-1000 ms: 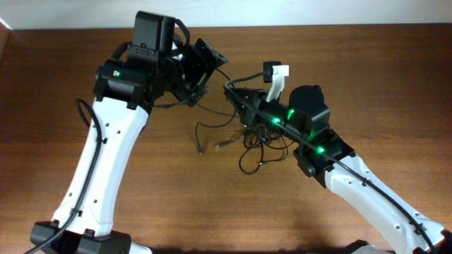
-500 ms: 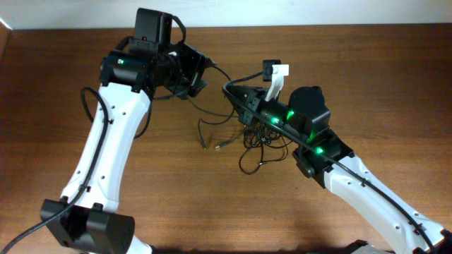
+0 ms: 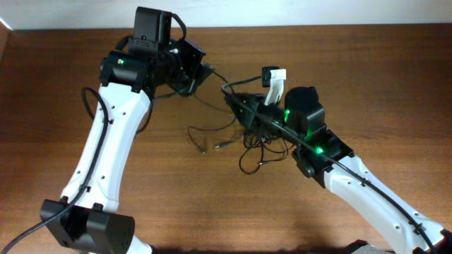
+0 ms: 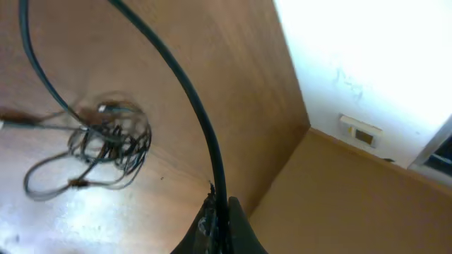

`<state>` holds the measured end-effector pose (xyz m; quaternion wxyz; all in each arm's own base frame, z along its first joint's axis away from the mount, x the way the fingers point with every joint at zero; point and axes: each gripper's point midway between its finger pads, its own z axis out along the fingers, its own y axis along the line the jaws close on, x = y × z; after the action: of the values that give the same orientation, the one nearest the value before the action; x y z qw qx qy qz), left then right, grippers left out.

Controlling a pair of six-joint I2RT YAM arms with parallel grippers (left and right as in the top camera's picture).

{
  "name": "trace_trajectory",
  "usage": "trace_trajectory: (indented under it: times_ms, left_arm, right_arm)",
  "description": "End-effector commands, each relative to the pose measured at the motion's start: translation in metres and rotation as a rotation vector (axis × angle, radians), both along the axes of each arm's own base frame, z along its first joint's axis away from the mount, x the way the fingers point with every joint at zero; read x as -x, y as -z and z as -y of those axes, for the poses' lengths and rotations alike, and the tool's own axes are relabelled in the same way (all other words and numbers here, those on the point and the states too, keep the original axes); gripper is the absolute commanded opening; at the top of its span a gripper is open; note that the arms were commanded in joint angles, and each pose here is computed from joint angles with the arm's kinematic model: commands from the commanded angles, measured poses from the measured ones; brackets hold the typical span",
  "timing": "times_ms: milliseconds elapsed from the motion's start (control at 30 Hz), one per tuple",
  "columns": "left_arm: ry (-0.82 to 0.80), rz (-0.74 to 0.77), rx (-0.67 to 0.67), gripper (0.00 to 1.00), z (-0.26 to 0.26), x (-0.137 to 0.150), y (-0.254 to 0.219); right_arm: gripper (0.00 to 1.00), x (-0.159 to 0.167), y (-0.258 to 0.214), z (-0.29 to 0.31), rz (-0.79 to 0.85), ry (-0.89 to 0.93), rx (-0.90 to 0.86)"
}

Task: Untangle cables
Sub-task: 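Pull the separated cable to the upper left of the table with the left gripper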

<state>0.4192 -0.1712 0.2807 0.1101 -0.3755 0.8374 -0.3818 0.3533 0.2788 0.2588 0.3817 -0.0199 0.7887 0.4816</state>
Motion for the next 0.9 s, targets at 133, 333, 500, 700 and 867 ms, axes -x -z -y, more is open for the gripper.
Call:
trace_trajectory:
  times_ms: [133, 333, 500, 700, 867]
  left_arm:
    - [0.082, 0.431, -0.191, 0.00, -0.059, -0.019, -0.072]
    - [0.210, 0.872, -0.369, 0.00, -0.075, -0.007, -0.156]
    - [0.199, 0.997, -0.426, 0.00, -0.079, 0.013, -0.192]
    - [0.270, 1.010, -0.490, 0.00, -0.076, 0.010, -0.181]
    - [0.332, 1.029, -0.637, 0.00, -0.084, -0.008, -0.164]
  right_arm:
    - [0.92, -0.005, 0.005, 0.022, -0.040, -0.045, -0.015]
    - [0.99, 0.006, 0.020, 0.028, -0.077, -0.120, 0.027]
    - [0.99, 0.008, 0.050, 0.041, -0.160, -0.067, 0.127]
    - [0.98, 0.008, 0.050, 0.041, -0.161, -0.069, 0.127]
    - [0.99, 0.011, 0.055, 0.041, -0.181, -0.071, 0.134]
